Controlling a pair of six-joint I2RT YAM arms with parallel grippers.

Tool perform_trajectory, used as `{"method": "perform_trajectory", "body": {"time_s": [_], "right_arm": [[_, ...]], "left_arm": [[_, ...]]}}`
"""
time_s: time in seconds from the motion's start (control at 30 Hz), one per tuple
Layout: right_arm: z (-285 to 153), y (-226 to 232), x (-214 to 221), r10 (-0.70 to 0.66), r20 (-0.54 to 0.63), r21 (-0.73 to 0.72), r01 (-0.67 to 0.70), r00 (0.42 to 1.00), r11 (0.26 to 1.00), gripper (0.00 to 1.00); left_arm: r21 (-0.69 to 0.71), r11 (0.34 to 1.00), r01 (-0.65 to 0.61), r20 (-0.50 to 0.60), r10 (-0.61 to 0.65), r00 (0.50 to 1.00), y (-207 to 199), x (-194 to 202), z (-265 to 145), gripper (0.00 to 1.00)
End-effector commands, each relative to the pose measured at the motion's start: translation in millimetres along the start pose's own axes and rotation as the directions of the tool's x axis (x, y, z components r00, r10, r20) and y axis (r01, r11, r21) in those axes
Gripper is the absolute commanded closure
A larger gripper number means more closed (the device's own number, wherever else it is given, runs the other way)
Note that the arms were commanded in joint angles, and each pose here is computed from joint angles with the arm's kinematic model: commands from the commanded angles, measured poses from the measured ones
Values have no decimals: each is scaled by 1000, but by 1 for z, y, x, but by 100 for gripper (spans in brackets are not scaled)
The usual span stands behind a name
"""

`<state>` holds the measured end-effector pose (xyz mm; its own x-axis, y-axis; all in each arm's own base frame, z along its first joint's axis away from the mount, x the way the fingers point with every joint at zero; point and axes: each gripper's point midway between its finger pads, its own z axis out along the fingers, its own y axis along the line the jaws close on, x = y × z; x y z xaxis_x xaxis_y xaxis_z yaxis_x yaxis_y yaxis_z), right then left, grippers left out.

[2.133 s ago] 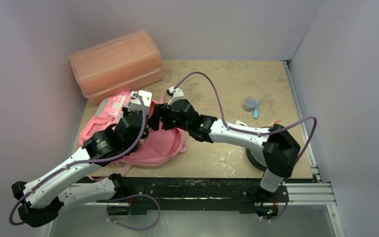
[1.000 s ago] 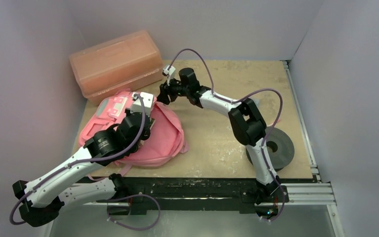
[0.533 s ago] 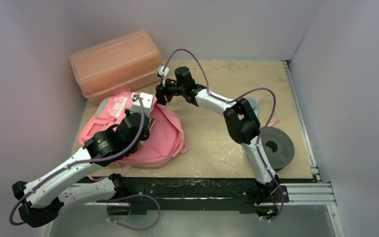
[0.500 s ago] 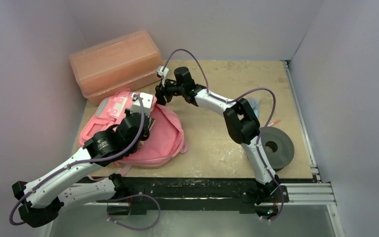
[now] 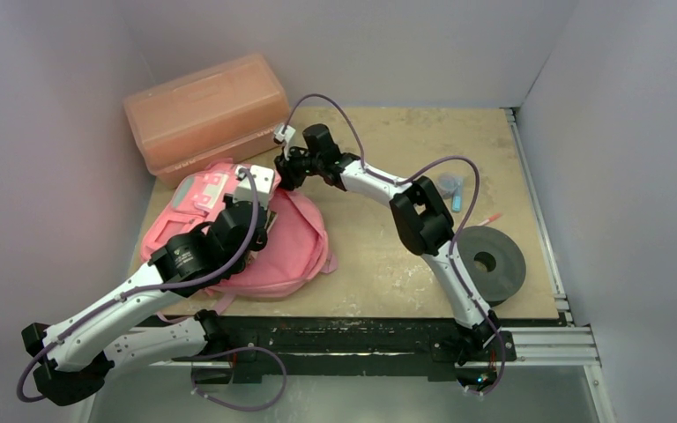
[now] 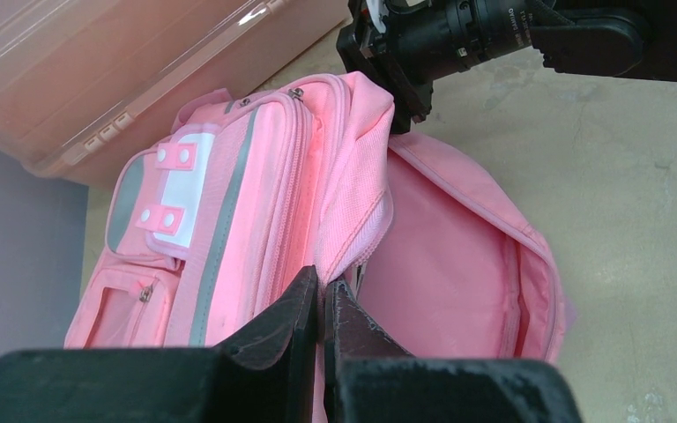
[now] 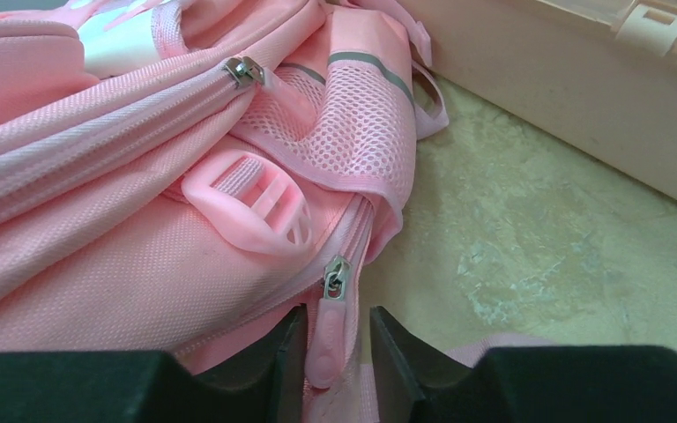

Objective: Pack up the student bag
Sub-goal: Zip the student bag at the center of the board.

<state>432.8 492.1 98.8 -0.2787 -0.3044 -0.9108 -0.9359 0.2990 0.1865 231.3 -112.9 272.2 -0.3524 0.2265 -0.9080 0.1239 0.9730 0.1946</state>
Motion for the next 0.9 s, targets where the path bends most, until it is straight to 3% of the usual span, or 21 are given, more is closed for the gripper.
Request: {"method": "perform_trajectory", "body": {"time_s": [0.0, 0.1, 0.27, 0.43, 0.53, 0.6, 0.63, 0.7, 0.8, 0.83, 0.87], "right_arm": [[-4, -5, -27, -41, 32, 40, 39, 999, 998, 70], [-7, -3, -30, -37, 34, 41, 36, 999, 999, 76], [-15, 5, -38, -36, 49, 29, 35, 998, 999, 74], [-19, 10, -48, -24, 64, 20, 22, 998, 1000, 86], [-20, 15, -52, -7, 73, -8, 8, 997, 1000, 80], [-19, 16, -52, 5, 70, -17, -4, 998, 1000, 81], [-19, 17, -53, 6, 71, -22, -4, 997, 1000, 83], [-21, 17, -54, 53, 66, -19, -52, 996, 998, 98], [-26, 20, -56, 88, 54, -25, -87, 995, 996, 100], [-29, 21, -57, 98, 54, -26, -96, 994, 995, 100], [-32, 23, -59, 111, 56, -30, -110, 992, 993, 100]], "left_arm": [[-11, 998, 56, 64, -55, 996, 2, -18, -1, 100], [-11, 999, 51, 59, -50, 997, 1, -18, 0, 100], [-13, 999, 50, 58, -49, 997, 1, -18, 1, 100], [-13, 999, 47, 54, -46, 997, 0, -17, 2, 100], [-9, 999, 45, 53, -44, 998, -1, -18, 2, 100], [-9, 999, 49, 54, -48, 997, -1, -17, 1, 100], [-11, 999, 50, 55, -49, 997, 0, -17, 2, 100], [-15, 999, 48, 55, -47, 997, 0, -17, 2, 100], [-3, 999, 48, 46, -48, 998, -3, -16, 2, 100], [9, 999, 51, 46, -51, 998, -5, -16, 2, 98], [20, 998, 51, 43, -52, 998, -7, -14, 2, 89]]}}
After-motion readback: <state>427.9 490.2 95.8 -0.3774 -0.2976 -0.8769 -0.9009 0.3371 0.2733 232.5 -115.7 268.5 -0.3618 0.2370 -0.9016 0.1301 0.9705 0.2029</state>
